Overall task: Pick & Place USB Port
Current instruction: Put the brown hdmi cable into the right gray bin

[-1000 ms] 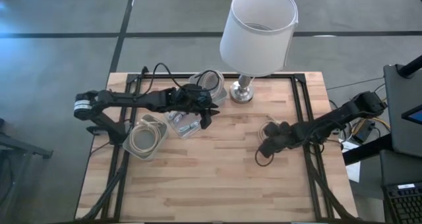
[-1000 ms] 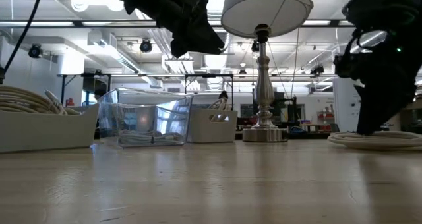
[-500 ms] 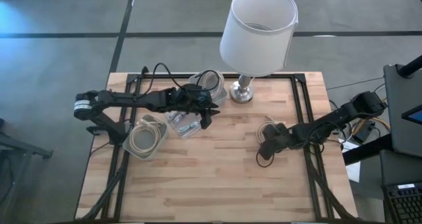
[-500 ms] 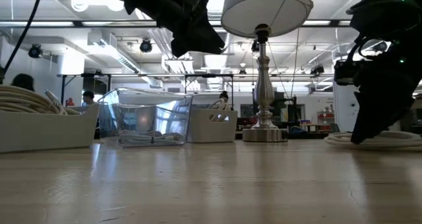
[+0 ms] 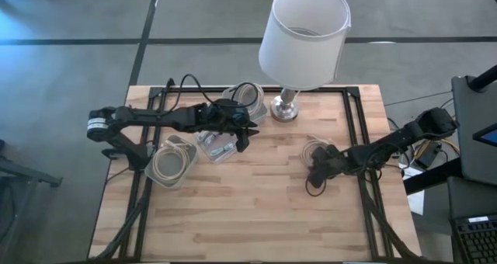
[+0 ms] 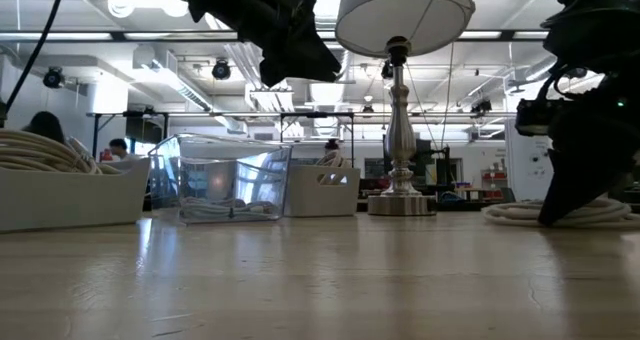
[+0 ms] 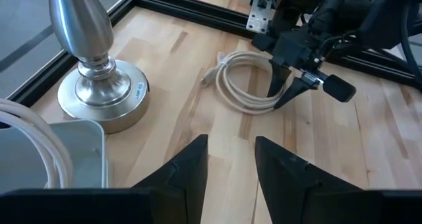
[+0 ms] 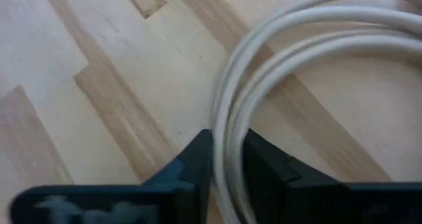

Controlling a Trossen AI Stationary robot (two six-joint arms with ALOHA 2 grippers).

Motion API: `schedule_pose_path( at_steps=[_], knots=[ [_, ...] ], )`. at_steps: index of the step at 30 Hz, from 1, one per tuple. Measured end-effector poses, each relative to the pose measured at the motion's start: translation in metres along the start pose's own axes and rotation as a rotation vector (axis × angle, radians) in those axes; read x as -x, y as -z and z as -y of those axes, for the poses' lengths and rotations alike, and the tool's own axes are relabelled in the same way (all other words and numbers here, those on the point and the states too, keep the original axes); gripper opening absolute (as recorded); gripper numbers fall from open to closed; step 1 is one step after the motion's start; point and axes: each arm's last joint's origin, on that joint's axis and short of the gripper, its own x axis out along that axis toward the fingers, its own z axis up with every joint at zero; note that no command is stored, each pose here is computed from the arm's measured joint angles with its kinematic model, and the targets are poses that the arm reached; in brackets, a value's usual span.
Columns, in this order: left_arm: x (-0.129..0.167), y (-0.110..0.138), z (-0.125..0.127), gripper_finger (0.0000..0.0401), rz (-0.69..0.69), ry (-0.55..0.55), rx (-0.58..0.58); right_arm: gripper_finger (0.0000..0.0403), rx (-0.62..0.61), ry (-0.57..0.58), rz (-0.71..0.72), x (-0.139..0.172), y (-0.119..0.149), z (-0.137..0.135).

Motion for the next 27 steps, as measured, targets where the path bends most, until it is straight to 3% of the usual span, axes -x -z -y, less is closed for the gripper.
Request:
schedule_pose_path(
  at_steps=[5, 12, 18, 22, 27],
  knots=[
    [0.0, 0.0, 0.0, 0.0129, 0.0, 0.0, -0.005, 0.0029, 0.091, -0.052, -0.016, 0.005, -0.007, -0.01],
    [-0.003, 0.01, 0.004, 0.0126, -0.001, 0.042, -0.092, 0.0031, 0.188, -0.157, 0.06, 0.024, -0.035, -0.039],
    [-0.004, 0.014, 0.024, 0.0124, 0.034, 0.237, -0.156, 0.0035, 0.207, -0.221, 0.139, 0.041, -0.056, -0.059],
    [-0.003, 0.016, 0.044, 0.0124, 0.111, 0.378, -0.268, 0.0036, 0.191, -0.254, 0.175, 0.047, -0.063, -0.065],
    [-0.001, 0.024, 0.064, 0.0124, 0.147, 0.435, -0.46, 0.0037, 0.185, -0.268, 0.185, 0.049, -0.066, -0.068]
  ],
)
